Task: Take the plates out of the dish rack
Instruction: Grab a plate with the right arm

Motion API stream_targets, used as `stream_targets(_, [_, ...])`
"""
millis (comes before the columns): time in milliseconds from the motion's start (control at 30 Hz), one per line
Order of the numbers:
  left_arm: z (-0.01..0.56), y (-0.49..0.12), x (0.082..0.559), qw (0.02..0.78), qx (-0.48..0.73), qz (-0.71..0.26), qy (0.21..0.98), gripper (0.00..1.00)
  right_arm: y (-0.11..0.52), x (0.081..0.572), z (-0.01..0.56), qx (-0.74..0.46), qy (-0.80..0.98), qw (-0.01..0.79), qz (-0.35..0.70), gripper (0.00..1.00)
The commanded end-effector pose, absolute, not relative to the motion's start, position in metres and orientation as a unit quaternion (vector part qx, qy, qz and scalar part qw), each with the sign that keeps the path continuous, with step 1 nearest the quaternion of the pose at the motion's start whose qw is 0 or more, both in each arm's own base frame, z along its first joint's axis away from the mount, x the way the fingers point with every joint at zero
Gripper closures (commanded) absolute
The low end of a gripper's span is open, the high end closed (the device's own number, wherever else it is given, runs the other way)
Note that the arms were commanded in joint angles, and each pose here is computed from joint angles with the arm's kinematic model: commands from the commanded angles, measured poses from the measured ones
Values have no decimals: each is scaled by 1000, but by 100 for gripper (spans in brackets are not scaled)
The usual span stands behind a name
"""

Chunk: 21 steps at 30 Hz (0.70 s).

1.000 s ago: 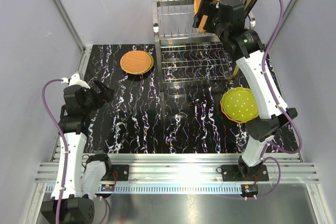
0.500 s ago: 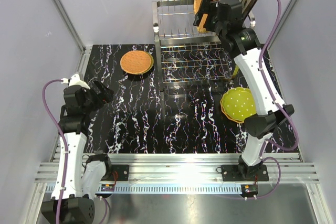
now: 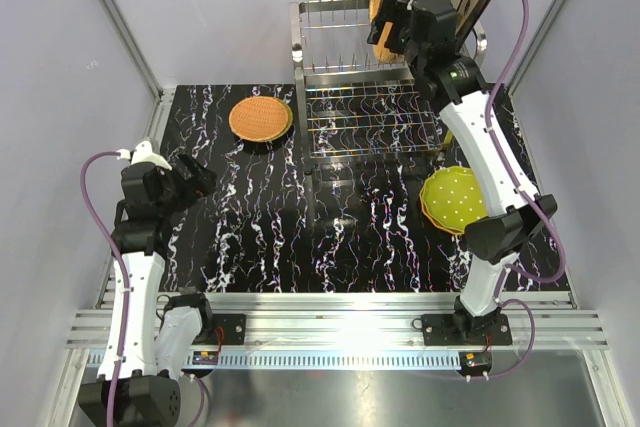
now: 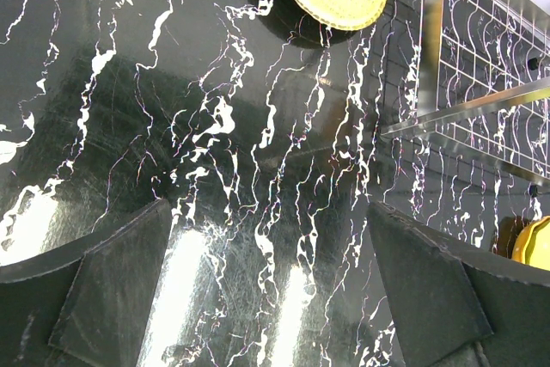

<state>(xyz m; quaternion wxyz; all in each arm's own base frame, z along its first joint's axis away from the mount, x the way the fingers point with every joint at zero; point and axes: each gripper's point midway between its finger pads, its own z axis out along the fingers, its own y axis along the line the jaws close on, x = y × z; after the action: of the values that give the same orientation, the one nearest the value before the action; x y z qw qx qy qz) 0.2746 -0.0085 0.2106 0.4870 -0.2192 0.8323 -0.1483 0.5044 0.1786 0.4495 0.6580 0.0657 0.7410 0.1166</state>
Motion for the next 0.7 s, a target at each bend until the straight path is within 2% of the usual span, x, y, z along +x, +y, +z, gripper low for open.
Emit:
stream_targets(0, [224,-5,281,508,-211,-143,823,1,157,509,476,88,702,701,85,12])
stream_targets(200, [225,-3,281,507,-211,-140,824,1,150,519,468,87,691,716,55,16])
stream_targets(533, [228,-2,280,507,-209,-135,825,1,145,525,467,84,677,730,41,46])
stream_targets(667, [229,-2,280,507,-209,-135,825,1,146,524,468,81,673,734,46,61])
